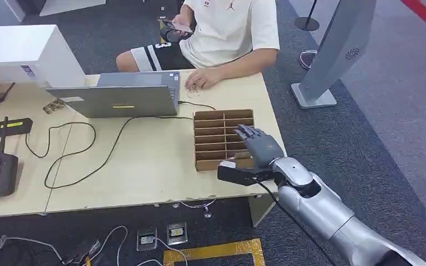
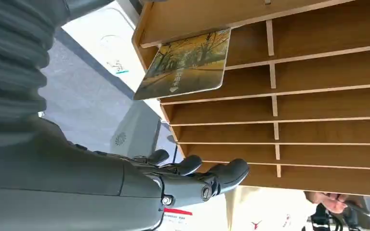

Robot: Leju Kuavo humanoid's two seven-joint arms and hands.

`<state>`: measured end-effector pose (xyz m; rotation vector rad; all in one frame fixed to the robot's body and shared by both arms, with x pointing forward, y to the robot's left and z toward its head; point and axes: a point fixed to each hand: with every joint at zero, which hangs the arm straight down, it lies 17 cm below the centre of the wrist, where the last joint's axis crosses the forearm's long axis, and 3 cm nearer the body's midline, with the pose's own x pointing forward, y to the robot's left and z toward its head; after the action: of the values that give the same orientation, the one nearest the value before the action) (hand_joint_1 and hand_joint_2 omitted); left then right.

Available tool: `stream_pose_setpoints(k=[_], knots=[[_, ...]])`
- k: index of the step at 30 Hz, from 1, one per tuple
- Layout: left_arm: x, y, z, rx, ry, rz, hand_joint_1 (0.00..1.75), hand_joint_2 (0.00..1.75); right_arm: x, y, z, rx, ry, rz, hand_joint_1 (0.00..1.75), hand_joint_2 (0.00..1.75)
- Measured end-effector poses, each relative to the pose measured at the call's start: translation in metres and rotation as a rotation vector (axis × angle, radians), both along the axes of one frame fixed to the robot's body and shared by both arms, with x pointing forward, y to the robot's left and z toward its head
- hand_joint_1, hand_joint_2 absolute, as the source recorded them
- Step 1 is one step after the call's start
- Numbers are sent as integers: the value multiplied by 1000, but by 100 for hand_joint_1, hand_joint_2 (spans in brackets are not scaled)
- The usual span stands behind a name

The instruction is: Pass the card to the sensor for recognition and then transmit it.

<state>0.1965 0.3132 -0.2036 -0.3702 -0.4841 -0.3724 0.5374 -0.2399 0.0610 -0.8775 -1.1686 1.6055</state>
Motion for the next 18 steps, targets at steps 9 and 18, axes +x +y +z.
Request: stream_pose_setpoints(k=[9, 18], knots=[[-1, 0, -1, 3, 7, -1, 0, 0, 2, 6, -1, 5, 10, 12, 106, 175], [-9, -5, -3, -16, 10, 17, 0, 0, 0, 5, -8, 6, 39, 11, 168, 175]])
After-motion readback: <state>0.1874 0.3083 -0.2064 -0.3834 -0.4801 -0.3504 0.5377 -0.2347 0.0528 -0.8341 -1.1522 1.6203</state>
